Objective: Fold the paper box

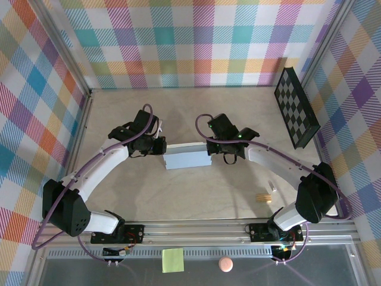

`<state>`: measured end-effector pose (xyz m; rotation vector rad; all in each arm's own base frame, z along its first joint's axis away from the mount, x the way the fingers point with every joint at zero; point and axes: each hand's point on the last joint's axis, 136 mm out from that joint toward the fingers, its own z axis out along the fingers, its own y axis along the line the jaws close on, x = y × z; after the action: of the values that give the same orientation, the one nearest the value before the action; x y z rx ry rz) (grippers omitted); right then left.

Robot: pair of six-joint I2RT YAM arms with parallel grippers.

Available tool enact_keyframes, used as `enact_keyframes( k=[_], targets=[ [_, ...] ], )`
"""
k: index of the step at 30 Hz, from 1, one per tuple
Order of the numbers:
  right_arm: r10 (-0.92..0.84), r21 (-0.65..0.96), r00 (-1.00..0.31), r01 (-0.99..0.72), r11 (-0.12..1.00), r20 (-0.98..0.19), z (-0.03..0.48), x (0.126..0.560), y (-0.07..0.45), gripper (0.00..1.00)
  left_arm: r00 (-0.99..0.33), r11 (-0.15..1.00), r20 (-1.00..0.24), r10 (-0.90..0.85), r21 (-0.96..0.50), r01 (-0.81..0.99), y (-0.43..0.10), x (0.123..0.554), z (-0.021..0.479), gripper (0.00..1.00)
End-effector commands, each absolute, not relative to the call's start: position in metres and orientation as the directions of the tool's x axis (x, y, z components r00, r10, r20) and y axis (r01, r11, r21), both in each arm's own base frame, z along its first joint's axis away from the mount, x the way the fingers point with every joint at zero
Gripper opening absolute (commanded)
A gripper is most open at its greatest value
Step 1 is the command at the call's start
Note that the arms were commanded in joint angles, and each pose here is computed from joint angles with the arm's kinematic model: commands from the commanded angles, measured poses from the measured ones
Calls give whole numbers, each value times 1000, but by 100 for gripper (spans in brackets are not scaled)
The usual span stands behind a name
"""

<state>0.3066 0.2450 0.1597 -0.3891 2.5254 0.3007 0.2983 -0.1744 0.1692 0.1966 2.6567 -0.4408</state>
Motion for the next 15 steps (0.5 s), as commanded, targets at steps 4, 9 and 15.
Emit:
enact_keyframes(
  k=[4, 9, 15],
  targets=[
    [-219, 140, -814, -342, 929, -538, 158, 302, 252, 0, -889, 923, -458, 10, -337, 184, -186, 304, 182, 6],
    [-220, 135, -816, -340, 931, -534, 156, 302, 251, 0, -895, 929, -445, -6, -334, 160, -184, 303, 177, 4],
    [-221, 132, -816, -339, 932, -534, 156, 301, 251, 0, -903, 920, -426, -47, -370, 127, -187, 302, 172, 2]
  ],
)
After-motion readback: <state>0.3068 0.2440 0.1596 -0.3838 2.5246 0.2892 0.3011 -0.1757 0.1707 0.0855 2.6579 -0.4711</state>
